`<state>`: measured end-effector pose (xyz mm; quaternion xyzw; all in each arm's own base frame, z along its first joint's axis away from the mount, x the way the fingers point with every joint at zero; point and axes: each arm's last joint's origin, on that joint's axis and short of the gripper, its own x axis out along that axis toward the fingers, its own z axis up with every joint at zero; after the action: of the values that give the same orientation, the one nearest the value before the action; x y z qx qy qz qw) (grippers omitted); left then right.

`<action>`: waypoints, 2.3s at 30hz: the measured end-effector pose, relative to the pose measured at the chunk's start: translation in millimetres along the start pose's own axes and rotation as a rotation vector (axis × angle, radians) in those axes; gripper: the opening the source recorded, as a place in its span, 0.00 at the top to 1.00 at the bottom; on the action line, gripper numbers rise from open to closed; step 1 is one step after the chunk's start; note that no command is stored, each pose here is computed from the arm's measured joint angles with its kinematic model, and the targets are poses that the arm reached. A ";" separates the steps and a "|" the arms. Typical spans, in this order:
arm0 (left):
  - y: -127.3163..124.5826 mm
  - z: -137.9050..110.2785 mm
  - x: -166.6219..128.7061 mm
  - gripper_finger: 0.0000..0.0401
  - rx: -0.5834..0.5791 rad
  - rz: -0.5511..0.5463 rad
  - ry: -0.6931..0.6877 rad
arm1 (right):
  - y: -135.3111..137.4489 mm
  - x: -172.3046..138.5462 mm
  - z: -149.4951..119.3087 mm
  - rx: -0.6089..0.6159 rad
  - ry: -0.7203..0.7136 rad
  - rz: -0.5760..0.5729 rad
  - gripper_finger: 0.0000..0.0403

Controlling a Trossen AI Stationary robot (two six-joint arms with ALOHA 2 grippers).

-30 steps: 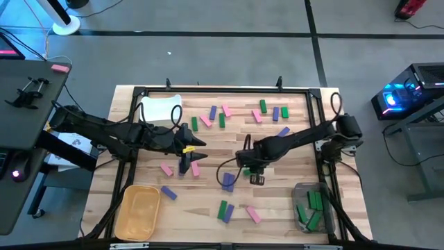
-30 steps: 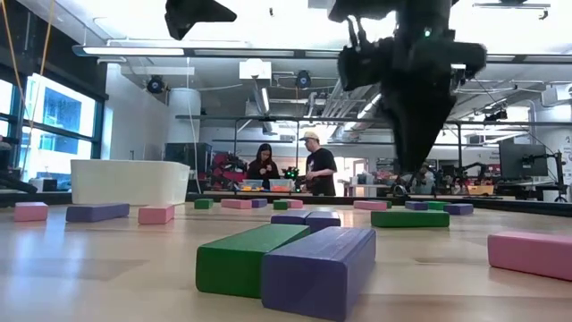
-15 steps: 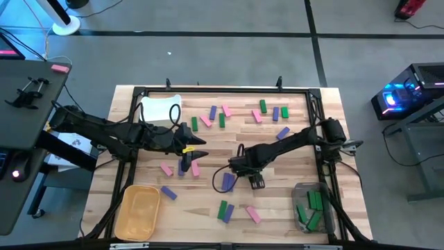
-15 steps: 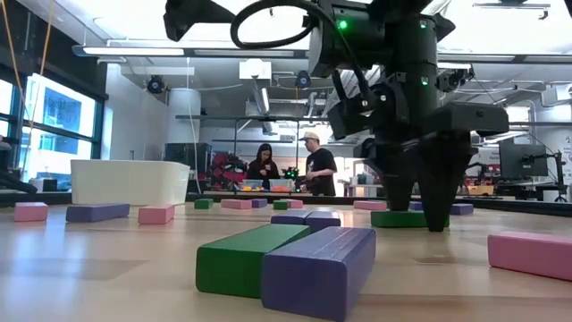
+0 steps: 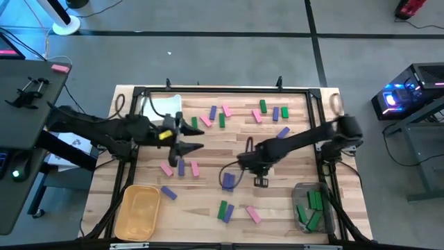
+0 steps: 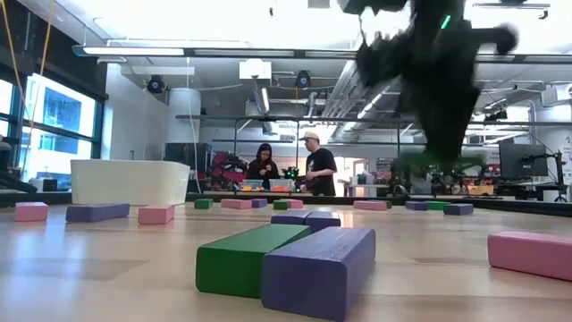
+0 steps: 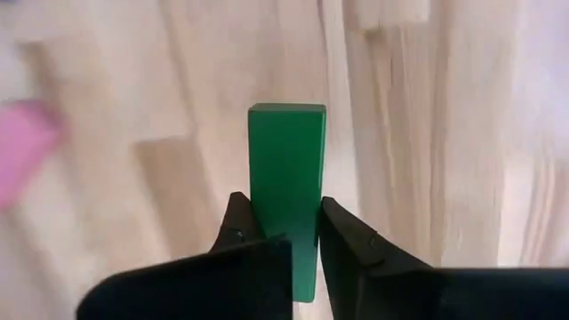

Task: Sort blocks
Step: Put the green block into the black transparent bin

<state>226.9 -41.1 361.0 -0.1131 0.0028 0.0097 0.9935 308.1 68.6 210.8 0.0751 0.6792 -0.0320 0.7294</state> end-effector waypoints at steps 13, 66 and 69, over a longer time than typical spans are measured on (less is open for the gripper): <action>35.1 -12.8 26.4 0.46 -0.027 0.034 0.094 | 31.0 -90.8 -116.9 0.473 0.148 -0.014 0.99; 68.7 15.9 -27.2 0.46 0.043 0.084 0.100 | 9.8 -40.2 -57.3 1.252 -0.434 0.143 0.48; 72.9 12.2 -19.8 0.46 0.041 0.096 0.118 | -48.7 -41.4 -41.0 1.286 -0.481 -0.038 0.48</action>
<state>205.7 32.2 356.7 -0.0930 0.0669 0.0505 0.9921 257.3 24.5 246.1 0.4720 0.3456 -0.4574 0.6697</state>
